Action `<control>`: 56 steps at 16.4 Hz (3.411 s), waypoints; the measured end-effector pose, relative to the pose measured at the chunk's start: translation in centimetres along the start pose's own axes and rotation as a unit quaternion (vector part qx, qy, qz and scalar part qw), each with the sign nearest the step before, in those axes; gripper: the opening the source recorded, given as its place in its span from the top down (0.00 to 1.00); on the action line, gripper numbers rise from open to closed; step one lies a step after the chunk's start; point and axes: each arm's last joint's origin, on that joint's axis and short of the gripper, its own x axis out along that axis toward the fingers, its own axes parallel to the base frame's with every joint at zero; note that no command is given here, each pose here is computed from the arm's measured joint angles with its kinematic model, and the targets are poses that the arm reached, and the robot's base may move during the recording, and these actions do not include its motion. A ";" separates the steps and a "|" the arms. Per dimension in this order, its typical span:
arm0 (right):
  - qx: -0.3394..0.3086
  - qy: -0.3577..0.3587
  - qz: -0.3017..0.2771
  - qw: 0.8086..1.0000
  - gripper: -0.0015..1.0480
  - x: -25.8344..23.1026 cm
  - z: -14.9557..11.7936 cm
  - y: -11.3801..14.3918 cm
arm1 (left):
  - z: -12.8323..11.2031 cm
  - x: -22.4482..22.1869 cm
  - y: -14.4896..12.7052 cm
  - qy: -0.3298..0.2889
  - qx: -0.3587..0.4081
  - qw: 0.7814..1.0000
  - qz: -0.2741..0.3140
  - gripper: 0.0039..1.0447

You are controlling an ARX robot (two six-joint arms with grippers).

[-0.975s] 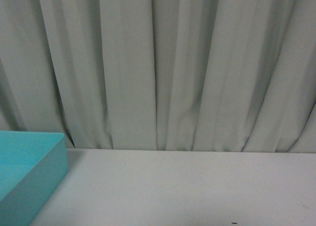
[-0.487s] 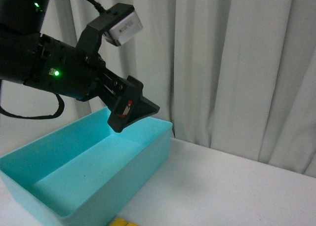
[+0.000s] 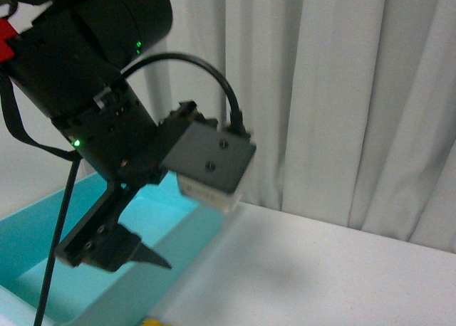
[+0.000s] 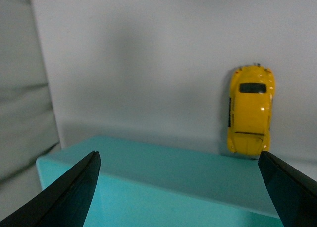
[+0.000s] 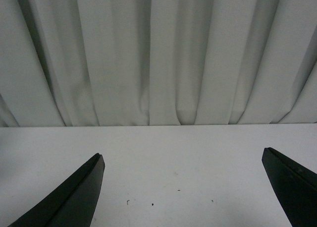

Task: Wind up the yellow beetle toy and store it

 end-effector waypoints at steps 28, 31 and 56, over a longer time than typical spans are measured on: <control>0.000 0.000 0.000 1.000 0.06 0.0 0.0 0.0 | -0.6 11.5 -5.2 0.113 -0.029 0.985 -0.127 0.06; 0.000 0.000 0.000 1.000 0.06 0.0 0.0 0.0 | -0.3 12.0 -5.4 0.111 -0.017 0.985 -0.128 0.06; 0.000 0.000 0.000 1.000 0.06 0.0 0.0 0.0 | 5.1 5.6 3.1 -0.016 -0.131 0.987 -0.089 0.62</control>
